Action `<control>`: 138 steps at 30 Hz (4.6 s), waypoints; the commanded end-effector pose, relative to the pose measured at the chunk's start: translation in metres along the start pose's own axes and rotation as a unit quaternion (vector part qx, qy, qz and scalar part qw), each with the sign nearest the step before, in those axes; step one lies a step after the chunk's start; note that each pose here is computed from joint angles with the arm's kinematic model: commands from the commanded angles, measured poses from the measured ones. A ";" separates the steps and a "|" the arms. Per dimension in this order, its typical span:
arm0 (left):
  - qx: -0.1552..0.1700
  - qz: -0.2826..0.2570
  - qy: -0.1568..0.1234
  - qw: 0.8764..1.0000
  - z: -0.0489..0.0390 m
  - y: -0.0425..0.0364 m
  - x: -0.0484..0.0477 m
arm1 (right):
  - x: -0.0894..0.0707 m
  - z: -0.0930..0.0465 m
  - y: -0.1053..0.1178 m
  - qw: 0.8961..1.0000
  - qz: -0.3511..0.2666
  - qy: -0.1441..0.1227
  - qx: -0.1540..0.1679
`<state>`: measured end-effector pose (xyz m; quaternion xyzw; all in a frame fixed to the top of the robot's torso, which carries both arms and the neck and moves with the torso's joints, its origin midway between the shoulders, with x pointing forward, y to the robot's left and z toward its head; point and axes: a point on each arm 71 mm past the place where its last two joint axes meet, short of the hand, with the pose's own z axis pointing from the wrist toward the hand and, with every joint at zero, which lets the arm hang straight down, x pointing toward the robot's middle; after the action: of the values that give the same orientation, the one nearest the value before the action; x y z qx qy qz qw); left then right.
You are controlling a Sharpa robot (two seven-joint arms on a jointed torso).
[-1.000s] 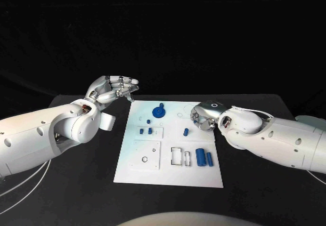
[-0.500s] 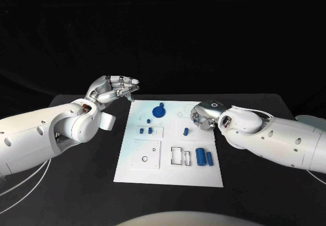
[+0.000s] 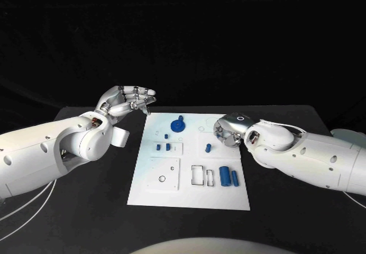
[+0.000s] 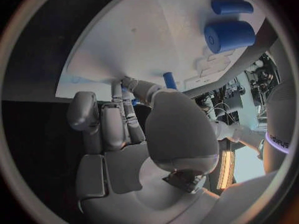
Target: Assemble the parts on the task board
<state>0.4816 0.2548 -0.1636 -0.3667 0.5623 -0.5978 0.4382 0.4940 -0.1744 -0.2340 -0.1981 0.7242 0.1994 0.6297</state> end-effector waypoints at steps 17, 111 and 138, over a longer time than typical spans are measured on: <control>-0.001 -0.007 0.010 1.000 -0.0007 0.0003 0.0027 | -0.003 -0.005 0.000 0.999 0.012 -0.028 -0.010; 0.000 -0.013 0.020 1.000 0.0034 0.0021 0.0146 | 0.032 0.001 0.153 0.980 0.086 -0.020 -0.176; -0.001 -0.013 0.021 1.000 0.0034 0.0025 0.0142 | 0.042 0.005 0.156 0.983 0.073 0.003 -0.168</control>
<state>0.4807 0.2426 -0.1672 -0.3650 0.5680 -0.6033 0.4246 0.4096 -0.0417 -0.2657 -0.2370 0.6859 0.3778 0.5751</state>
